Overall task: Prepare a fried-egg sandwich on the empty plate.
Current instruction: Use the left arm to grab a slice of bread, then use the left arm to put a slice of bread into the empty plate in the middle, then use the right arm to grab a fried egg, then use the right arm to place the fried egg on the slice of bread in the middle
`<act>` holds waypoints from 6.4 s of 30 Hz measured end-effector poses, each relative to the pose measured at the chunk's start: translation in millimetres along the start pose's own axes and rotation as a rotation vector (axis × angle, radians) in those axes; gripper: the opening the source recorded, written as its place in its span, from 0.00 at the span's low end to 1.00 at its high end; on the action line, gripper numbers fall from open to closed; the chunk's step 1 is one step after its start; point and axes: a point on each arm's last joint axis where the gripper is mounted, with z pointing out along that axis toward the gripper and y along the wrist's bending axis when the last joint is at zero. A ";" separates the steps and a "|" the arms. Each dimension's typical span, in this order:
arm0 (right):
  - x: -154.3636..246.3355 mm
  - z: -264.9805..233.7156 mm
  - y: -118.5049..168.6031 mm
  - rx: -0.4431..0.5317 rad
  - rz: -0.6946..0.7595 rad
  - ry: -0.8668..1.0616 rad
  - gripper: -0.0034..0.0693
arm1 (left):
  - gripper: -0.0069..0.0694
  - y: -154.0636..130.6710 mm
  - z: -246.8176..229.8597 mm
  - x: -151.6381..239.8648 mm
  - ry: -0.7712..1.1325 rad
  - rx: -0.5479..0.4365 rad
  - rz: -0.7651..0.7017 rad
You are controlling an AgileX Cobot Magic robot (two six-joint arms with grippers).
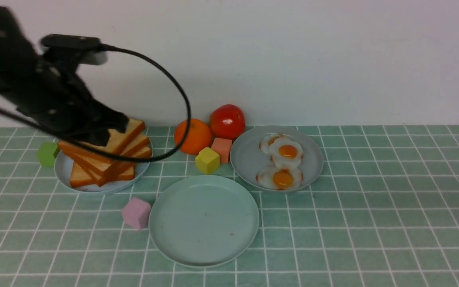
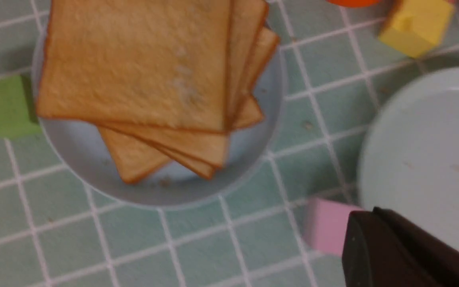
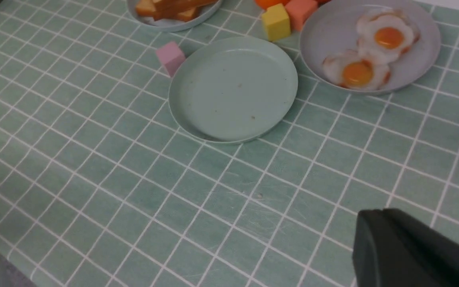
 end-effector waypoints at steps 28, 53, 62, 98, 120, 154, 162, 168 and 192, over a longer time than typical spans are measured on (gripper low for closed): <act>-1.5 1.5 0.5 -0.009 0.004 -0.008 0.06 | 0.25 22.7 121.9 -13.7 0.043 -0.146 0.108; -1.0 1.5 0.1 -0.005 0.000 -0.002 0.09 | 0.12 -166.0 23.3 76.2 0.033 0.106 0.608; -0.6 1.4 2.5 -0.031 0.017 0.003 0.09 | 0.12 -172.6 62.9 83.2 0.054 0.074 0.623; -61.1 253.7 -111.6 0.063 0.482 0.334 0.61 | 0.07 -77.8 -214.5 162.6 -0.678 0.367 0.068; -54.8 380.2 -200.6 0.053 0.703 0.337 0.61 | 0.07 -64.9 -196.6 203.2 -0.733 0.432 -0.053; -31.6 407.3 -223.2 -0.003 0.844 0.283 0.17 | 0.07 -64.5 -196.2 203.4 -0.730 0.426 -0.050; -27.1 399.5 -233.0 -0.036 0.864 0.323 0.13 | 0.07 -64.5 -196.1 203.5 -0.728 0.425 -0.050; -50.5 379.8 -225.0 -0.075 0.785 0.286 0.13 | 0.07 -63.6 -195.6 203.6 -0.729 0.409 -0.039; -52.5 361.0 -1.1 -0.333 0.300 0.542 0.13 | 0.09 -51.6 -187.2 207.7 -0.669 0.217 0.055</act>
